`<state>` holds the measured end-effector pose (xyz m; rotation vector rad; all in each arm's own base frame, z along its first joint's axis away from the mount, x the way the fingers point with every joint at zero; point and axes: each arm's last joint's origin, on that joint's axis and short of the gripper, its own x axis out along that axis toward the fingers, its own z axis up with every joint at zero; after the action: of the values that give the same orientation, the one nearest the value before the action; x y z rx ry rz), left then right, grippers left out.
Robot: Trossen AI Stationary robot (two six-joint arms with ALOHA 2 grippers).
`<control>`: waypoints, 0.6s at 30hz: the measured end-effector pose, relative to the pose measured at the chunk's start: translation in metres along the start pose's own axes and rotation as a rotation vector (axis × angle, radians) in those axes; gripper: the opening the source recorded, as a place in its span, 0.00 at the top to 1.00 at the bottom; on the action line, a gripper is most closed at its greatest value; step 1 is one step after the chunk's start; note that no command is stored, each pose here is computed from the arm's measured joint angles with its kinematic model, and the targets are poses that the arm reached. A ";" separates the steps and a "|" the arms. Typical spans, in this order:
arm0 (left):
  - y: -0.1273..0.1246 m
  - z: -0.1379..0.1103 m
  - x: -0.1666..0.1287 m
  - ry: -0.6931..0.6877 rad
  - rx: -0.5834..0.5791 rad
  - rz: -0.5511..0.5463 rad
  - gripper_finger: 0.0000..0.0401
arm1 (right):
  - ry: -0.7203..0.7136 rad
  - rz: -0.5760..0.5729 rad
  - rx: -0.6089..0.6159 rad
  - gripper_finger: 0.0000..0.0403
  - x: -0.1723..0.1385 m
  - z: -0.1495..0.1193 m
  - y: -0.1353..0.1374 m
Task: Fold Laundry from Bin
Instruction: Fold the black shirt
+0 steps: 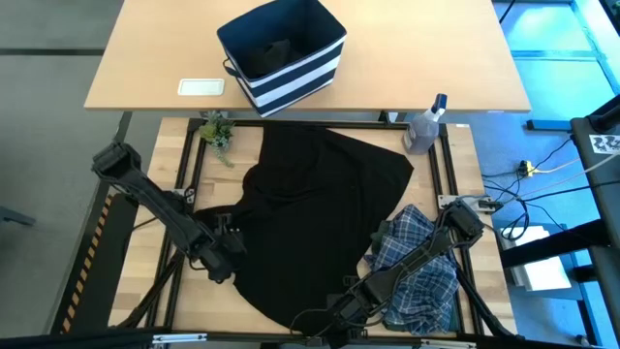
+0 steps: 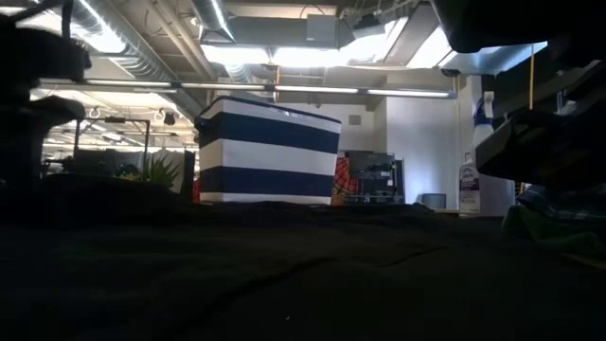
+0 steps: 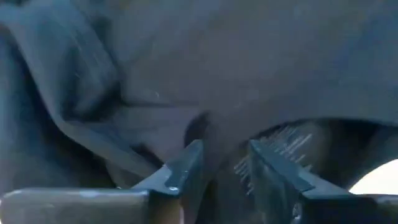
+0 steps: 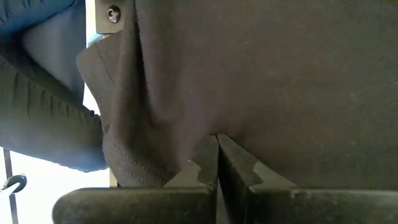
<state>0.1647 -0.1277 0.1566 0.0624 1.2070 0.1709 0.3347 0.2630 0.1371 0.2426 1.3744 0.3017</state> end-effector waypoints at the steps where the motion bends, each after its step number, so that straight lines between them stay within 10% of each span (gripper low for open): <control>1: 0.000 0.000 0.002 0.010 0.002 0.004 0.65 | 0.000 0.000 0.000 0.98 0.000 0.000 0.000; 18: 0.010 0.003 -0.003 0.015 0.033 0.170 0.36 | -0.005 0.004 0.001 0.98 0.000 0.001 0.000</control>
<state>0.1658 -0.1180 0.1619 0.1931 1.2194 0.3005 0.3354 0.2631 0.1372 0.2461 1.3690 0.3034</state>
